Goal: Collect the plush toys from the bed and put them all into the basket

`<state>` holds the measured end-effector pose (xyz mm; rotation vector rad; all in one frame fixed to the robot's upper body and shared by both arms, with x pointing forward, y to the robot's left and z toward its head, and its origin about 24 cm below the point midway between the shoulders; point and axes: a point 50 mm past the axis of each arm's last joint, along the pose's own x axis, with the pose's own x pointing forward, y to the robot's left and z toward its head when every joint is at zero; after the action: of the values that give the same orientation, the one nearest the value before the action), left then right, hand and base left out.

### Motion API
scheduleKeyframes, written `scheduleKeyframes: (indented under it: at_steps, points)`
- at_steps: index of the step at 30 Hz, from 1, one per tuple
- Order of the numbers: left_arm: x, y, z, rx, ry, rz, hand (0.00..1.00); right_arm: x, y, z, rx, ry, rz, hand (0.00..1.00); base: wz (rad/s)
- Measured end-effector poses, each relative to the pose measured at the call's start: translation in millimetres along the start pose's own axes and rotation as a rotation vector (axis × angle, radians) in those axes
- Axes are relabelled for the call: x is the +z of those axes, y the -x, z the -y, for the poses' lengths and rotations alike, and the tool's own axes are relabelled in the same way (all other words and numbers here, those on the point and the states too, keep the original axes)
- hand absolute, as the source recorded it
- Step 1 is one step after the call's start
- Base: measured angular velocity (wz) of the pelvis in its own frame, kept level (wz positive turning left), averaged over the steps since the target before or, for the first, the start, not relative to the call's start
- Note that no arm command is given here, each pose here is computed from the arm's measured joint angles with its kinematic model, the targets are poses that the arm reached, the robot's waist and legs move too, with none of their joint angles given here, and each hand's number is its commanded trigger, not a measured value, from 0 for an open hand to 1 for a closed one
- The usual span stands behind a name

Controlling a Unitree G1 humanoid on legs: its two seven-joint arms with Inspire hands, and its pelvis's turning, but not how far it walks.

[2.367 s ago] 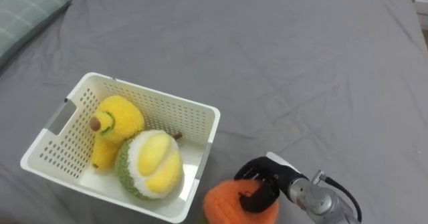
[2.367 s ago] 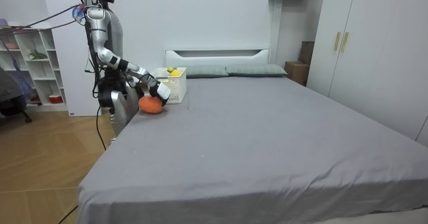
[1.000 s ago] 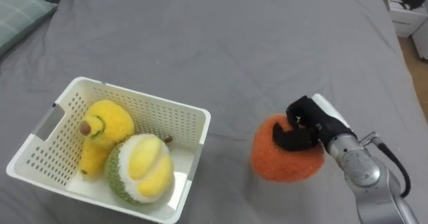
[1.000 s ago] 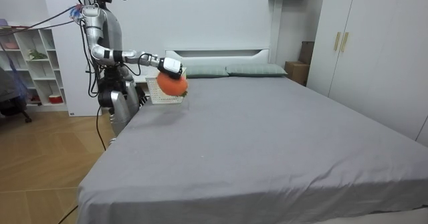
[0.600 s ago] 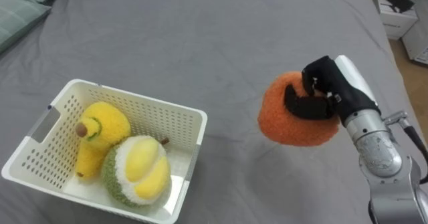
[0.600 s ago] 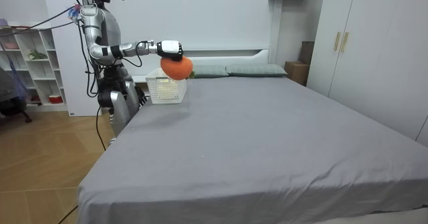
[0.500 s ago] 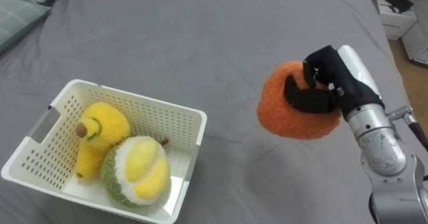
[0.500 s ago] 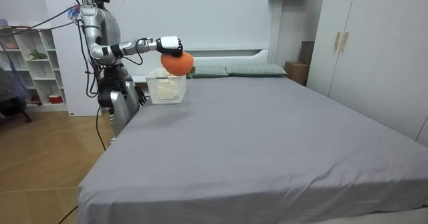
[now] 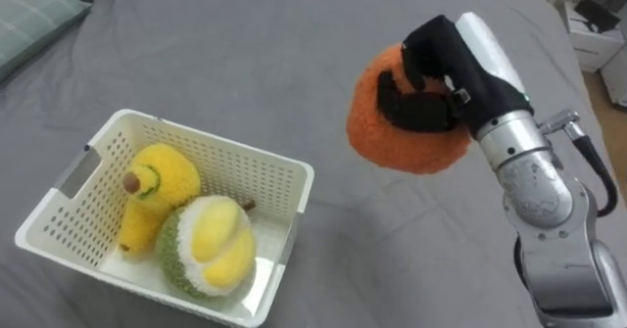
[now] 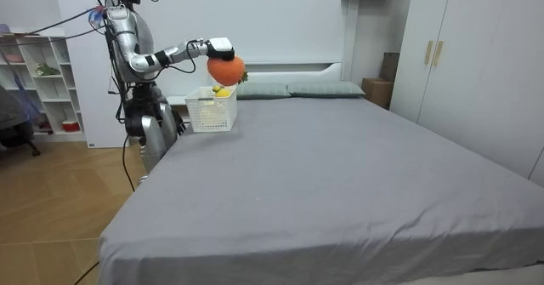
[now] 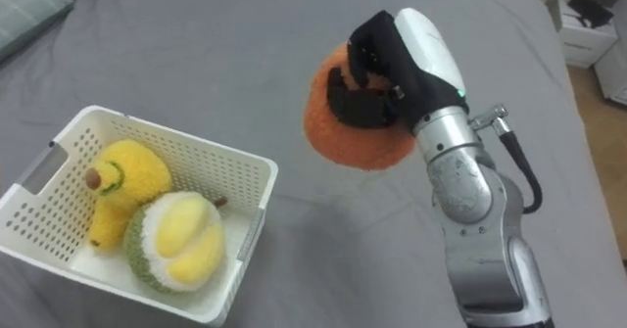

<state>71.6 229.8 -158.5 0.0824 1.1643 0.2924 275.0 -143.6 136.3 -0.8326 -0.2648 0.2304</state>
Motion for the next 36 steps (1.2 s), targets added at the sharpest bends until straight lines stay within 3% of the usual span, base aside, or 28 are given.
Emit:
scheduleKeyframes:
  at_steps: [13,23,24,25,26,27,36]
  points:
    - [12,-1.7,7.5,-0.017,-0.007,0.035,0.0,33,-15,-29,0.126,-0.008,0.119,1.0,0.12]
    - [17,-1.7,4.0,-0.01,-0.017,0.056,0.0,26,-19,-38,0.19,-0.022,0.081,0.98,0.02]
    - [17,-1.8,2.1,-0.005,-0.018,0.057,0.0,25,-19,-40,0.197,-0.021,0.076,0.7,0.11]
    - [17,-1.9,1.4,-0.003,-0.021,0.057,0.0,24,-19,-40,0.2,-0.019,0.074,0.56,0.15]
    - [18,-2.0,0.0,0.001,-0.029,0.06,0.0,23,-19,-40,0.207,-0.017,0.07,0.06,0.14]
    - [18,-1.9,-0.4,0.002,-0.03,0.062,0.0,23,-19,-41,0.21,-0.017,0.068,0.0,0.15]
    - [16,-1.5,-4.2,0.006,-0.033,0.055,0.0,3,-21,-55,0.267,0.007,-0.031,0.0,0.12]
